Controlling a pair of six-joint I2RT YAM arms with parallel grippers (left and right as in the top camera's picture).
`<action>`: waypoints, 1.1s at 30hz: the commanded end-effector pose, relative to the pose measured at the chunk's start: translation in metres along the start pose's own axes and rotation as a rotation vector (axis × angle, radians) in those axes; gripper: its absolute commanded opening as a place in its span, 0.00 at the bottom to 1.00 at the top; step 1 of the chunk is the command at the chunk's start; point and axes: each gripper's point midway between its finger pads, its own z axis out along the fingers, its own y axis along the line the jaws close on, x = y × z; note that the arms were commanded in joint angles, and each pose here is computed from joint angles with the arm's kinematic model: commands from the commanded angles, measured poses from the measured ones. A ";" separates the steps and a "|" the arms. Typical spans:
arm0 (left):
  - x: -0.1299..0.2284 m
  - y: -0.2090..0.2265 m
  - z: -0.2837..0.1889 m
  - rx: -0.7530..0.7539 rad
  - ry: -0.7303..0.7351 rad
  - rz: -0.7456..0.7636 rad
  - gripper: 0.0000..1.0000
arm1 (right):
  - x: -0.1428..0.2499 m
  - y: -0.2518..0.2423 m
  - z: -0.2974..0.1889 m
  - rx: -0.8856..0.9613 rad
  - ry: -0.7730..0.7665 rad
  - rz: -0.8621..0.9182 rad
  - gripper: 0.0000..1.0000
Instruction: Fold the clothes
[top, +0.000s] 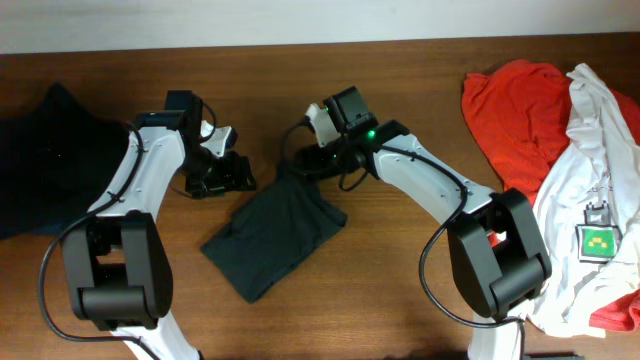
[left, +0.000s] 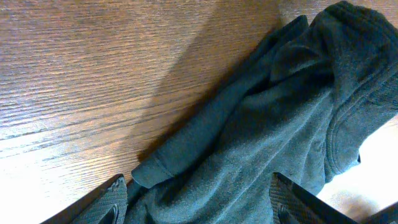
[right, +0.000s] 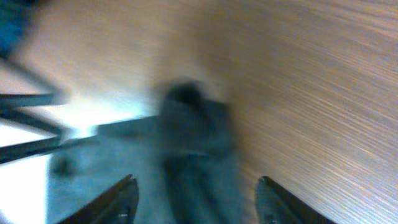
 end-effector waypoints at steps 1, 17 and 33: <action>0.003 -0.002 0.005 0.017 0.018 0.010 0.73 | -0.008 0.039 -0.002 -0.163 -0.009 -0.094 0.65; 0.004 -0.002 0.005 0.017 0.024 0.008 0.73 | 0.017 -0.100 -0.004 0.414 0.021 0.286 0.42; 0.004 -0.048 0.111 0.251 0.127 0.319 0.60 | 0.091 -0.074 -0.138 0.494 0.308 0.368 0.53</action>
